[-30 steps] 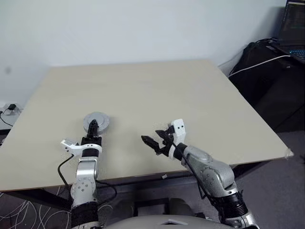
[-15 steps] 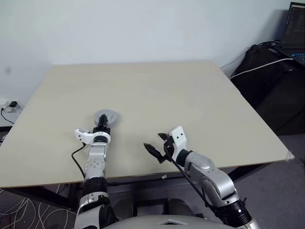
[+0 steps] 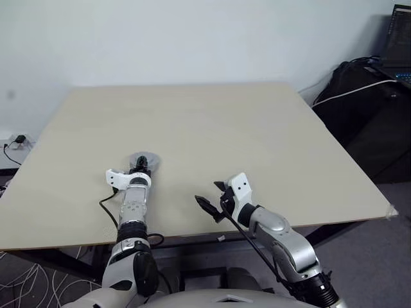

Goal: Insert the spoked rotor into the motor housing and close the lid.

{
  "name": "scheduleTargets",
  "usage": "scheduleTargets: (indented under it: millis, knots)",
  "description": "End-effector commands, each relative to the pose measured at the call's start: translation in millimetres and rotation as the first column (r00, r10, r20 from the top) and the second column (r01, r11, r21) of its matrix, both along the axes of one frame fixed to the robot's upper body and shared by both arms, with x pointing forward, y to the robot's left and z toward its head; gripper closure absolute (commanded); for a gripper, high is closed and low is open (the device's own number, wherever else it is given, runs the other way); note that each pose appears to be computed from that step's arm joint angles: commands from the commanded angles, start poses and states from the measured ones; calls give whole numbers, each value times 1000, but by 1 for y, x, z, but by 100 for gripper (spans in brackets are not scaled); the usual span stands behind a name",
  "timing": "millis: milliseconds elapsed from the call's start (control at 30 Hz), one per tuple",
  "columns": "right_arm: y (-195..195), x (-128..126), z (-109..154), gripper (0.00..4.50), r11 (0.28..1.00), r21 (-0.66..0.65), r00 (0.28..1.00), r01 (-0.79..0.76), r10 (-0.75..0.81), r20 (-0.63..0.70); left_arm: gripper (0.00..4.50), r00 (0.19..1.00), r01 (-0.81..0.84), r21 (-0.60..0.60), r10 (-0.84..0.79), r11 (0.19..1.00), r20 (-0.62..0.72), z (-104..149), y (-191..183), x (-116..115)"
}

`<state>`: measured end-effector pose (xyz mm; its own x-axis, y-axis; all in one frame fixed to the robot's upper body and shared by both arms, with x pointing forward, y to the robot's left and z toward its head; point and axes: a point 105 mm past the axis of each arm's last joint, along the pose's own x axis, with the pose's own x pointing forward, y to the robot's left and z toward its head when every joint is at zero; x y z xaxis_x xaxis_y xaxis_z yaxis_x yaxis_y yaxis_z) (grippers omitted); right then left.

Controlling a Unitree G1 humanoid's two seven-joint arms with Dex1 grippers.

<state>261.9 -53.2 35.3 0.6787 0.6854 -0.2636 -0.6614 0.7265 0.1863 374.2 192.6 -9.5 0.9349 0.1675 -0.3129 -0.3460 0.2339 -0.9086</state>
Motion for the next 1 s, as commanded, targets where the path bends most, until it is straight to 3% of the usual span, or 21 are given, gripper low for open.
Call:
scheduleTargets:
  millis: [33,200,233,567,867,967,1000]
  knots:
    - [0,5,13,0,1000,23,999,6,-7,52,166,1000,-13,22,13,1000,-18,3,2,3]
    - [1,6,13,0,1000,27,999,9,-10,49,10,997,-17,32,19,999,-72,-8,1,-7]
    - [1,6,12,0,1000,27,999,10,-11,48,1,996,-20,31,22,999,-83,-10,1,-11]
    - [-1,7,11,0,999,33,999,29,-31,43,1,983,24,-15,-27,1000,-182,-28,-21,-57]
    - [1,7,12,0,999,43,999,17,-19,31,1,969,63,-42,-71,997,-237,-28,-28,-93]
    - [-2,7,14,0,998,56,999,27,-29,34,1,971,147,52,-134,988,-200,-14,-29,-101]
    - [-5,7,15,0,997,62,998,45,-48,42,1,972,189,139,-164,972,-171,-6,-28,-103]
